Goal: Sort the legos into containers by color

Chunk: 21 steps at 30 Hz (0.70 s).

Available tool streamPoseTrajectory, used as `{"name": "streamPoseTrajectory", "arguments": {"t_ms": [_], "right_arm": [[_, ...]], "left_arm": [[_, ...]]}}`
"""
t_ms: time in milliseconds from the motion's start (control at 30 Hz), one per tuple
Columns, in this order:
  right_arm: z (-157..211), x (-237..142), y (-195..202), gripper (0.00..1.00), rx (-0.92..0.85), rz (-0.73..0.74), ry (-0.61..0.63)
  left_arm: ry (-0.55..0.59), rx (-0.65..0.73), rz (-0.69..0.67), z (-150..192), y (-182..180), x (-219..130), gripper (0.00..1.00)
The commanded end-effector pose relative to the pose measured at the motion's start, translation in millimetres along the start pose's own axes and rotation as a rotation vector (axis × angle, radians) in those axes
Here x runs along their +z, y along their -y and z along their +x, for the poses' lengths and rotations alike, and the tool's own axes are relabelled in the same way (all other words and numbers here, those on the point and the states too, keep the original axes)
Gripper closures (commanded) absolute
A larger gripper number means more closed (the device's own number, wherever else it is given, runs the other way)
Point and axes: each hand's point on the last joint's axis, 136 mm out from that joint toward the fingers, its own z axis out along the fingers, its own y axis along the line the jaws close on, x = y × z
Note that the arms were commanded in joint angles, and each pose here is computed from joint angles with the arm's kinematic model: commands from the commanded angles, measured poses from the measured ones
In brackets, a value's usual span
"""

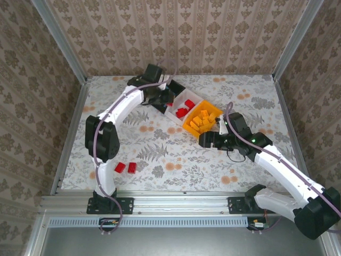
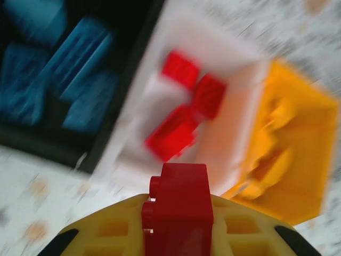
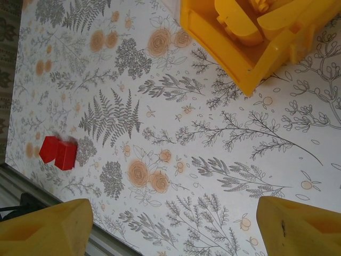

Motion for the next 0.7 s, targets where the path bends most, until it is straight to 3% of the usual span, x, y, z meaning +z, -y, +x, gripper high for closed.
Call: {"name": "streamPoseTrajectory", "arguments": {"t_ms": [0, 367, 500, 667], "right_arm": [[6.3, -8.8, 7.2, 0.18, 0.006, 0.032, 0.005], [10.3, -16.4, 13.3, 0.17, 0.000, 0.049, 0.014], [12.2, -15.1, 14.5, 0.17, 0.002, 0.050, 0.009], [11.1, -14.7, 13.8, 0.17, 0.003, 0.047, 0.011]], "left_arm": [[-0.033, -0.020, 0.077, -7.5, 16.4, 31.3, 0.78], [-0.066, 0.013, 0.039, -19.4, 13.7, 80.9, 0.75], [-0.068, 0.018, 0.025, -19.0, 11.3, 80.8, 0.57], [-0.061, 0.034, 0.018, -20.8, 12.8, 74.8, 0.53]]}}
